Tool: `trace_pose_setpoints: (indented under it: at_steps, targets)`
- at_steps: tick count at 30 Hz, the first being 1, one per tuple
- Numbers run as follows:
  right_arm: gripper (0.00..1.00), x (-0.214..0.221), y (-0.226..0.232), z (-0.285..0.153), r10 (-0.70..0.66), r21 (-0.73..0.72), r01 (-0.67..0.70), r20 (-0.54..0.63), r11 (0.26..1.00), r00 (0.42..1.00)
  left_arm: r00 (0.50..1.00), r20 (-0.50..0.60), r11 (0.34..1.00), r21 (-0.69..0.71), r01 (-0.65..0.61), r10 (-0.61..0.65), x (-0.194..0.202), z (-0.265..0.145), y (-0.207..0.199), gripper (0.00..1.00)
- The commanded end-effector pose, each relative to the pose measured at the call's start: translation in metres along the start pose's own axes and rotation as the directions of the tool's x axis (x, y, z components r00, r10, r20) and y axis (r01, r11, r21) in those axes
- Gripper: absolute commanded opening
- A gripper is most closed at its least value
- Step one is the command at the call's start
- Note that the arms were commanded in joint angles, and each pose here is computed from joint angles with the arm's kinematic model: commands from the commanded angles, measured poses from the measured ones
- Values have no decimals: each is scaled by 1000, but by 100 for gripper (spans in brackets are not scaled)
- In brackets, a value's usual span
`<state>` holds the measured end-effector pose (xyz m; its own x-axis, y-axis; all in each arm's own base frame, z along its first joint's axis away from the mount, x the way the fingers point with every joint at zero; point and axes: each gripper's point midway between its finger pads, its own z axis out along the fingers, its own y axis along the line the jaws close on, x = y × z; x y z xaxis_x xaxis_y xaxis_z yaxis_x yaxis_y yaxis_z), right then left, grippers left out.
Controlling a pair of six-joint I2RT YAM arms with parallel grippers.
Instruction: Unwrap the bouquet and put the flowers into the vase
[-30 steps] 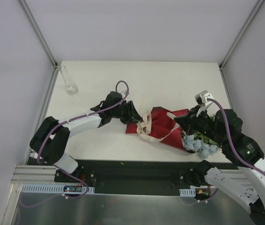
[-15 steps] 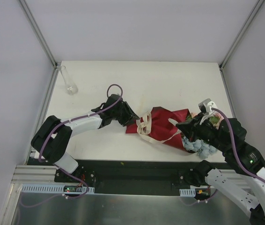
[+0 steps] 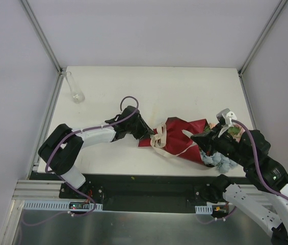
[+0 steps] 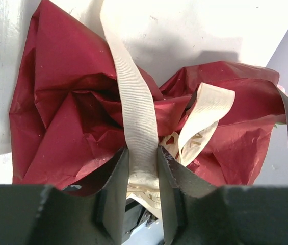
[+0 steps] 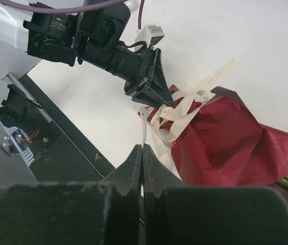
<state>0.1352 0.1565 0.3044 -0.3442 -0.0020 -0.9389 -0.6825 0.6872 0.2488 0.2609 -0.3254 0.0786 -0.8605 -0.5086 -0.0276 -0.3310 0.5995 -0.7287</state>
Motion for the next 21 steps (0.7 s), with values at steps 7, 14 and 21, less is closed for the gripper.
trace_pose_setpoints:
  at_steps: [7, 14, 21]
  targets:
    - [1, -9, 10, -5, -4, -48, 6, 43, 999, 999, 991, 129, 997, 68, -31, 22, -18, -21, -27, 1]
    - [1, -13, 4, -15, 7, -3, -7, 64, 1000, 998, 948, 224, 962, 106, -252, 224, -26, -51, -65, 0]
    - [1, -40, -31, -62, -38, 234, -13, 214, 972, 976, 839, 360, 897, 12, -441, 408, -48, -91, -85, 0]
